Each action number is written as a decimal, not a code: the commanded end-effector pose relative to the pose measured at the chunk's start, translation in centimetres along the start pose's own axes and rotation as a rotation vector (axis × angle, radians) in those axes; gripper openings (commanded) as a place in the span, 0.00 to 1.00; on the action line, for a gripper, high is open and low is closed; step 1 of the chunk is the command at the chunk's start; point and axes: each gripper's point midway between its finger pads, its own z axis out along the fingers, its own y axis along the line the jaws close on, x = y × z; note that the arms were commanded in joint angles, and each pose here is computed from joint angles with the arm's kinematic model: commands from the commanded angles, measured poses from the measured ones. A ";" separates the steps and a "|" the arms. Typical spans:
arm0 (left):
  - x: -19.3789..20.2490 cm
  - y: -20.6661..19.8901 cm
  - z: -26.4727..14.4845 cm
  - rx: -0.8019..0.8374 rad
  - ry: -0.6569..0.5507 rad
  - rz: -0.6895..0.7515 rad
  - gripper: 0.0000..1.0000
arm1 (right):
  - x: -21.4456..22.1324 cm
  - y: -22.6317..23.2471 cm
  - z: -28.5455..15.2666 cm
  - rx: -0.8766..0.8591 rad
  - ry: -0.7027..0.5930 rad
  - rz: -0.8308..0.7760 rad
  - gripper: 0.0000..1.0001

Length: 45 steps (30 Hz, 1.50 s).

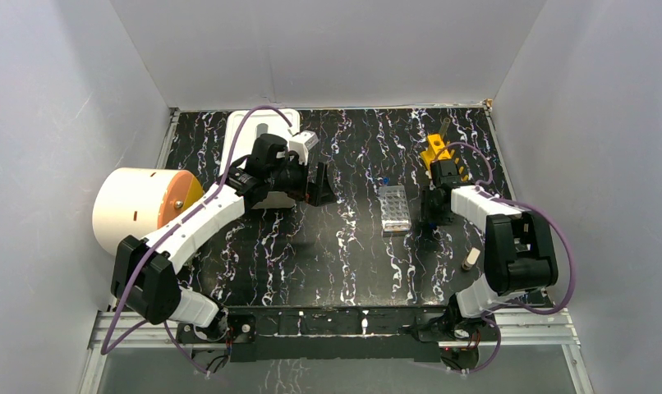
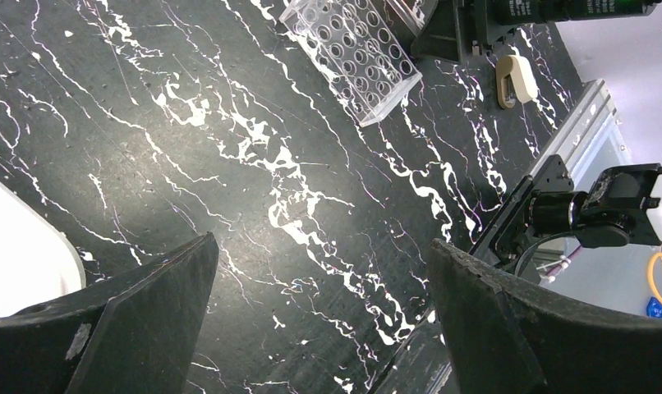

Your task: Organize the chemistry lab equipment

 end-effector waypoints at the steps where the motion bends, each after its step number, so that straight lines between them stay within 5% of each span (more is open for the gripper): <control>1: -1.5 -1.1 -0.5 0.040 -0.027 0.013 0.98 | -0.8 0.2 0.9 -0.007 -0.007 -0.014 0.44; 14: -1.4 -0.5 -0.3 0.001 -0.026 -0.037 0.98 | -1.8 1.0 0.6 -0.048 -0.039 -0.032 0.20; 20: -1.6 -1.2 0.5 0.039 -0.016 -0.117 0.98 | -4.7 2.9 -3.7 -0.171 -0.194 -0.010 0.19; 32: -7.1 -4.6 3.1 0.207 -0.013 -0.315 0.97 | -6.9 11.4 -15.7 -0.739 -0.404 -0.221 0.21; 38: -6.8 -6.4 7.1 0.378 0.094 -0.500 0.83 | -5.2 14.5 -18.0 -0.950 -0.376 -0.311 0.22; 45: -5.2 -8.7 8.5 0.434 0.158 -0.491 0.84 | -3.8 16.3 -18.3 -1.025 -0.325 -0.394 0.21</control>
